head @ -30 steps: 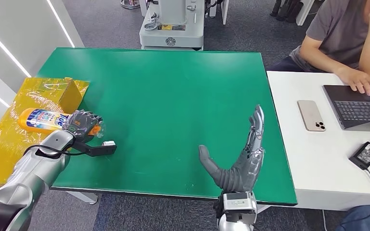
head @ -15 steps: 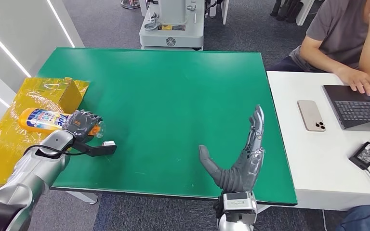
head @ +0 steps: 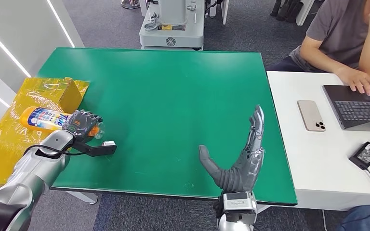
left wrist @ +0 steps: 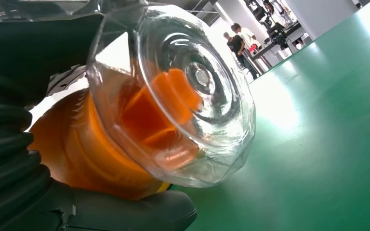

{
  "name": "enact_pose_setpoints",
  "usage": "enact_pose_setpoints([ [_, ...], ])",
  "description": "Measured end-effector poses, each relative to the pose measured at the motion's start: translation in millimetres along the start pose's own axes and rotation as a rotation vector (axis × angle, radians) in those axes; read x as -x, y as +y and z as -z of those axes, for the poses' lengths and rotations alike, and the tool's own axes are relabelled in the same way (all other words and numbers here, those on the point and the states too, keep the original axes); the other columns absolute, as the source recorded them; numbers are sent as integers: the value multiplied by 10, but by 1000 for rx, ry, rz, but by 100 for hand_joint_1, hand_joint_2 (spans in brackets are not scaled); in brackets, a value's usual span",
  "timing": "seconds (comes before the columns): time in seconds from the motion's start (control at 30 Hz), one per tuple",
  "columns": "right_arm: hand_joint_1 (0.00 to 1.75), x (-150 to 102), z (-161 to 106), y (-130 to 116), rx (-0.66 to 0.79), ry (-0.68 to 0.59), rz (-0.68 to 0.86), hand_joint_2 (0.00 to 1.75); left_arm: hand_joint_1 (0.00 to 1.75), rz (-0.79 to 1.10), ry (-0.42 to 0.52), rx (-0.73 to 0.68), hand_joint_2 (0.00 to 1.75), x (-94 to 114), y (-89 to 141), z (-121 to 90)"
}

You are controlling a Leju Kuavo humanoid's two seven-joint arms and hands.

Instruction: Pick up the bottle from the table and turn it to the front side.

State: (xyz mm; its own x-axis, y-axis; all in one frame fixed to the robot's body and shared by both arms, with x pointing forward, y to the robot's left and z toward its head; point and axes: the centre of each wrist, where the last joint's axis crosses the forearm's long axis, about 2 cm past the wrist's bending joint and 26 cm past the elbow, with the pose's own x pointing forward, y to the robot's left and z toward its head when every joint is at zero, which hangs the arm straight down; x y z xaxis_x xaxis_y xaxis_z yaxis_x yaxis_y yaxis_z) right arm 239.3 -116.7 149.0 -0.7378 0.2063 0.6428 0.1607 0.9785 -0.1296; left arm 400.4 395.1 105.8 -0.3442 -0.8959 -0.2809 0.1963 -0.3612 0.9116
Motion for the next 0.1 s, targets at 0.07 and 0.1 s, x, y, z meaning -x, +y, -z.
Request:
enact_pose_setpoints([
  [0.07,0,0,0,0,0,0,0,175,175,0,0,0,175,0,0,0],
  [0.1,0,0,0,0,0,0,0,175,175,0,0,0,175,0,0,0],
])
